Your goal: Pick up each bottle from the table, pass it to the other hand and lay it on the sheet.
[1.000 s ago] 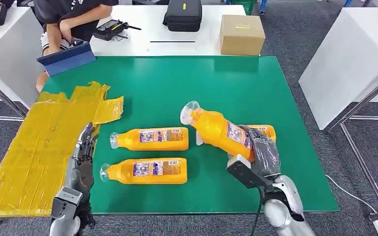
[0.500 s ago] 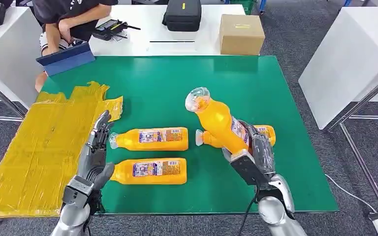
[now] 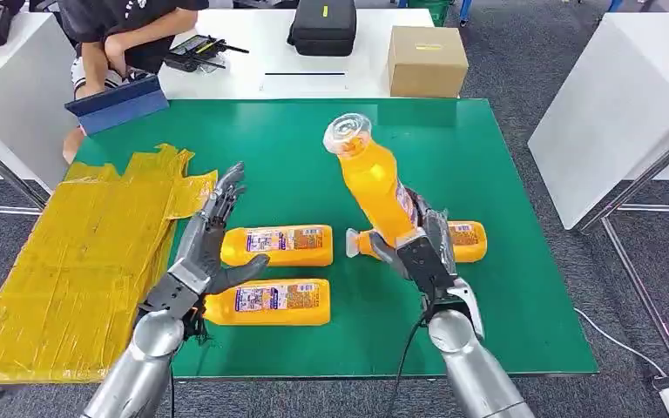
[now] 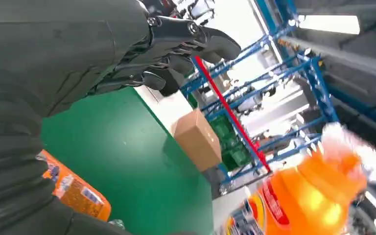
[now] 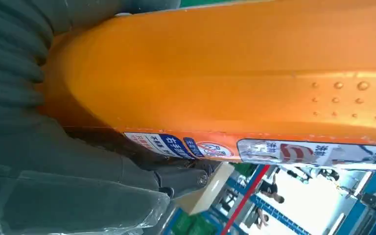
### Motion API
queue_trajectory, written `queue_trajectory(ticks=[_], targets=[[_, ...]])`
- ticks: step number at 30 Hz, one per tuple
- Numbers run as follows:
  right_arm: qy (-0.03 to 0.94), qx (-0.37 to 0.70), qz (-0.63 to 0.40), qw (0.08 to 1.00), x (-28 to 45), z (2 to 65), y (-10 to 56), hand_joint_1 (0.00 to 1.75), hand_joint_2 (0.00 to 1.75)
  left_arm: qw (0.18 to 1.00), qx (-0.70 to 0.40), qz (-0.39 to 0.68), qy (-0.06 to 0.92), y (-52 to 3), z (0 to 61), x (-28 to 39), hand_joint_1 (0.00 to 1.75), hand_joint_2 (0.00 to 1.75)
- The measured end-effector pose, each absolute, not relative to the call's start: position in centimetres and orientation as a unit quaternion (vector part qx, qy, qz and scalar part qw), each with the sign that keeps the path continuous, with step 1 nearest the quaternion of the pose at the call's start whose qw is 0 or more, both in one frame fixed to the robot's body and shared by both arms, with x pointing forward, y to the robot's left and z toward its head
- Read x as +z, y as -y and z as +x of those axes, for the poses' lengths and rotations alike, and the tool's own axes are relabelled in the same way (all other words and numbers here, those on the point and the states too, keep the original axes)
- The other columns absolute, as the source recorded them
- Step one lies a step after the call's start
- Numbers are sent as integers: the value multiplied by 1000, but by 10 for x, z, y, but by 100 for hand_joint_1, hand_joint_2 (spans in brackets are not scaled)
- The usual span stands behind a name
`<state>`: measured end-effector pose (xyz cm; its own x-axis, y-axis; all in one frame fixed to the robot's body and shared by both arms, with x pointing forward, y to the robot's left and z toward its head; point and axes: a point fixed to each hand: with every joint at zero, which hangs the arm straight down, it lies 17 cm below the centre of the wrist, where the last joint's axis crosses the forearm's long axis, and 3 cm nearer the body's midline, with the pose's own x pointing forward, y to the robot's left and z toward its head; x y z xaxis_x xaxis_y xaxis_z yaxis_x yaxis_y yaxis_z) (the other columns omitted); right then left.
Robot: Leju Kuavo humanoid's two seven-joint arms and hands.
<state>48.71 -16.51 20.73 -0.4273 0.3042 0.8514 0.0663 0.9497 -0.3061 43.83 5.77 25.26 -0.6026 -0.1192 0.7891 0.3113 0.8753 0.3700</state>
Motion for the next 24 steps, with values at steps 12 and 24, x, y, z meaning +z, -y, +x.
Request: queue_trajectory(ticks=[12, 24], targets=[[864, 137, -77, 479, 216, 501, 96, 175, 175, 445, -317, -114, 830, 4, 436, 261, 0, 175], [884, 113, -109, 440, 221, 496, 80, 175, 175, 448, -326, -158, 818, 26, 434, 269, 0, 175]])
